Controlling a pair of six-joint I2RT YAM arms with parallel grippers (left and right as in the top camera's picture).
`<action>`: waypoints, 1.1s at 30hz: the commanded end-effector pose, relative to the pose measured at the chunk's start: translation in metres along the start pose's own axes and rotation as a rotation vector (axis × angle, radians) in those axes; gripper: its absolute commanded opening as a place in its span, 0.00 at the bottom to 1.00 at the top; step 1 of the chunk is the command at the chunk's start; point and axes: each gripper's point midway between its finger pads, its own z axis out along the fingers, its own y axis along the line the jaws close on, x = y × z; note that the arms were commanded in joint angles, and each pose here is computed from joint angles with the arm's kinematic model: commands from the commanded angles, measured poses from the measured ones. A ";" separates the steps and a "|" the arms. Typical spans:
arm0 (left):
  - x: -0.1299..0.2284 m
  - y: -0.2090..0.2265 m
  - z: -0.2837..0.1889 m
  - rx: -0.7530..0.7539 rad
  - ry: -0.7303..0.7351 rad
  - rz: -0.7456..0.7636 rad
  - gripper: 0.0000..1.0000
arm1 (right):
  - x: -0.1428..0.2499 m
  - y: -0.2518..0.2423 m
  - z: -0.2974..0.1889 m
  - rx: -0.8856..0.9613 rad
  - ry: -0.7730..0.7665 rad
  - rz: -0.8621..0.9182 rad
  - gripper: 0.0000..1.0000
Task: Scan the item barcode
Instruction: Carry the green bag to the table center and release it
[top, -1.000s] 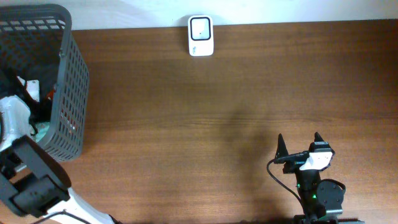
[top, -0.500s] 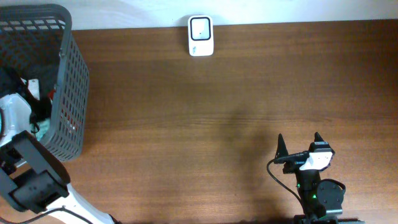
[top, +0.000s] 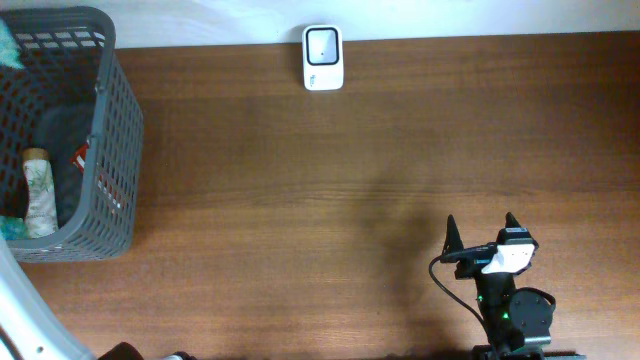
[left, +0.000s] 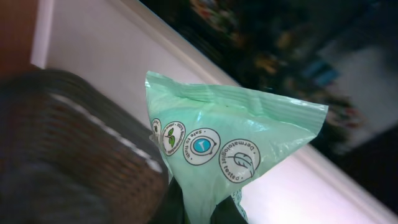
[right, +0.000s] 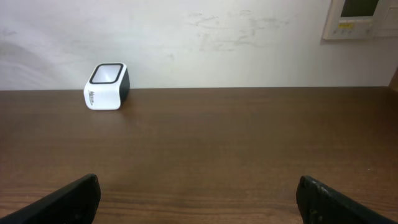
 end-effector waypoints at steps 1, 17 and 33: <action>0.045 -0.075 -0.002 0.265 0.184 -0.083 0.00 | 0.003 -0.002 0.000 0.011 0.004 0.012 0.99; 0.391 -0.151 0.083 -0.071 0.600 0.570 0.00 | 0.003 -0.002 0.000 0.011 0.004 0.012 0.99; 0.556 -0.119 0.098 -0.098 0.846 0.829 0.81 | 0.003 -0.002 0.000 0.011 0.004 0.012 0.99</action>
